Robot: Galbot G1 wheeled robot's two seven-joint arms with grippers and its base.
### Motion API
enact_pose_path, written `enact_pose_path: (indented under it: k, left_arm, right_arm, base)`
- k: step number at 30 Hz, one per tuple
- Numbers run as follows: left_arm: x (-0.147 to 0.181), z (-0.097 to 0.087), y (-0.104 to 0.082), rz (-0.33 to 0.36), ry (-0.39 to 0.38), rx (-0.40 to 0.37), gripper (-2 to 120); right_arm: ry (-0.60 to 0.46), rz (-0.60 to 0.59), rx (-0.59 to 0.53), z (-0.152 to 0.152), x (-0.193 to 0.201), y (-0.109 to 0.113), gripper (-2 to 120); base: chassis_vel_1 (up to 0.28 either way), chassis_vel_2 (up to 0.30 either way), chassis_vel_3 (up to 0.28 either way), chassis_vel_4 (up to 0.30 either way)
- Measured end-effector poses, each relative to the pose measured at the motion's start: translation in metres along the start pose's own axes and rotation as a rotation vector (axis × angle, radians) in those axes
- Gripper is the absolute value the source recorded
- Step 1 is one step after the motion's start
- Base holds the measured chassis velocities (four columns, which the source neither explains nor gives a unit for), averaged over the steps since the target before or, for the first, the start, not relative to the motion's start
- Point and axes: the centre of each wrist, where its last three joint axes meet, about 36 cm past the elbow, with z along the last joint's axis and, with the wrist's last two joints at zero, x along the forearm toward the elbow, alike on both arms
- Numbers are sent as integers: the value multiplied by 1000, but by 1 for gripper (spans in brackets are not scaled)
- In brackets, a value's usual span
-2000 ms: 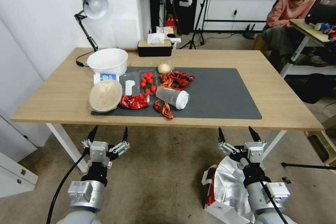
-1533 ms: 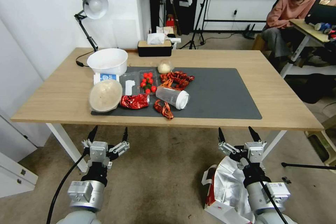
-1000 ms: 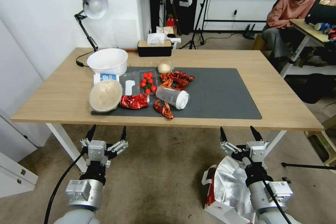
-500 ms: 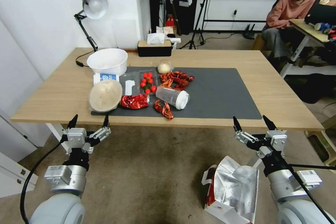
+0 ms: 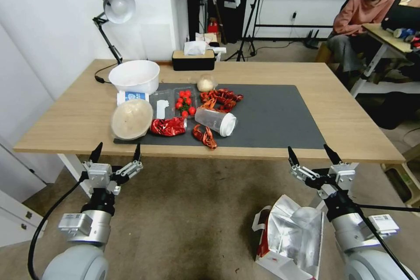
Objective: Pick up the food delivery bag from the floor and place it on the table.
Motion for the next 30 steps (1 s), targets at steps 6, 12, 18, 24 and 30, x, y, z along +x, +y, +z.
enact_pose_path:
  k: [6, 12, 18, 24, 30]
  left_arm:
    - [0, 1, 0, 3, 1, 0, 100]
    - [1, 3, -2, 7, 6, 4, 100]
    - [2, 3, -4, 13, 9, 9, 100]
    - [2, 4, -4, 17, 12, 8, 100]
    - [2, 5, -5, 20, 13, 9, 100]
  right_arm:
    - [1, 4, -2, 2, 0, 0, 100]
    - [-3, 6, -3, 2, 0, 1, 100]
    - [-5, 23, -6, 0, 1, 2, 100]
    - [-1, 47, -15, 1, 2, 4, 100]
    - [-1, 46, -16, 0, 2, 4, 100]
  base:
    - [0, 0, 0, 0]
    - [0, 0, 0, 0]
    - [0, 0, 0, 0]
    - [0, 0, 0, 0]
    - [0, 0, 0, 0]
